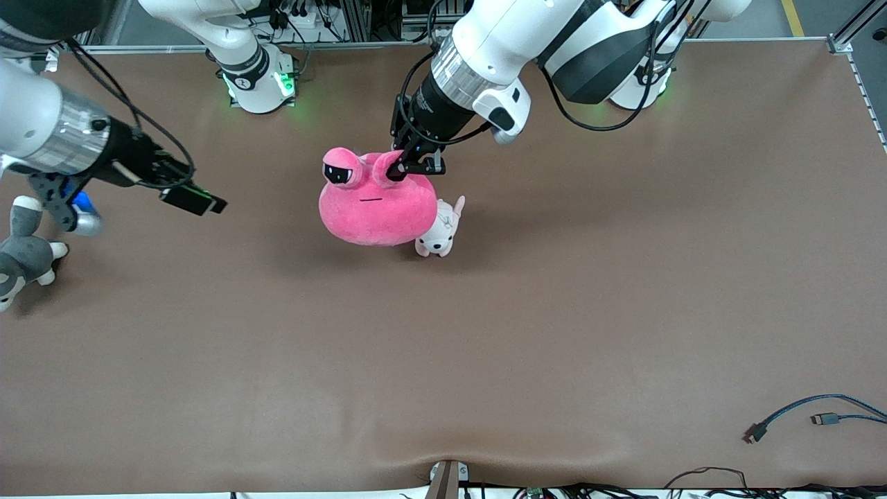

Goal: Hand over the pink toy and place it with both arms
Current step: 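Reach the right gripper to the pink toy held by the left gripper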

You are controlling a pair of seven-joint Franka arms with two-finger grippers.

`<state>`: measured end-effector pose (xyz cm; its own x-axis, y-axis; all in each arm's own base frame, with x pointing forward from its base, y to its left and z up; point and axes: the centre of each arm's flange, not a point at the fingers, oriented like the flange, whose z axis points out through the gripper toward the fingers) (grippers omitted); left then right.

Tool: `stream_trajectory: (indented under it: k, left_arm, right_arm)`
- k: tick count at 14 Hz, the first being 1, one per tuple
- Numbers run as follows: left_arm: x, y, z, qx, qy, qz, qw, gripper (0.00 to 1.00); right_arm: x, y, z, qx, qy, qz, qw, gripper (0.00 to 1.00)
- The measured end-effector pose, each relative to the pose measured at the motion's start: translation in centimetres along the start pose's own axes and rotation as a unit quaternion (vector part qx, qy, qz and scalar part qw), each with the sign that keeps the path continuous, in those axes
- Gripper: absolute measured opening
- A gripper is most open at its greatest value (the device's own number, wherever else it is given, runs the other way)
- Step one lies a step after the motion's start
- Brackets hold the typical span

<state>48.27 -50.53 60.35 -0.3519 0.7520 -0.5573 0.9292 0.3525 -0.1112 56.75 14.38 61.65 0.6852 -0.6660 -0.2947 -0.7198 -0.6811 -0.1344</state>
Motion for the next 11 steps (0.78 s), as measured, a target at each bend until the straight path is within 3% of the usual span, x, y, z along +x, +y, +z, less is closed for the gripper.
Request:
stream_trajectory:
  k: [7,11]
  left_arm:
    - [0.0,-0.2,0.6,0.003,0.002,0.001,1.0,0.11]
    - [-0.1,-0.5,0.9,0.005,0.003,0.003,1.0,0.11]
  right_arm:
    - [-6.6,-4.4,1.3,0.033,-0.011,0.099,0.994,1.0]
    - [-8.9,-6.0,1.3,0.061,-0.009,0.19,0.98,1.0]
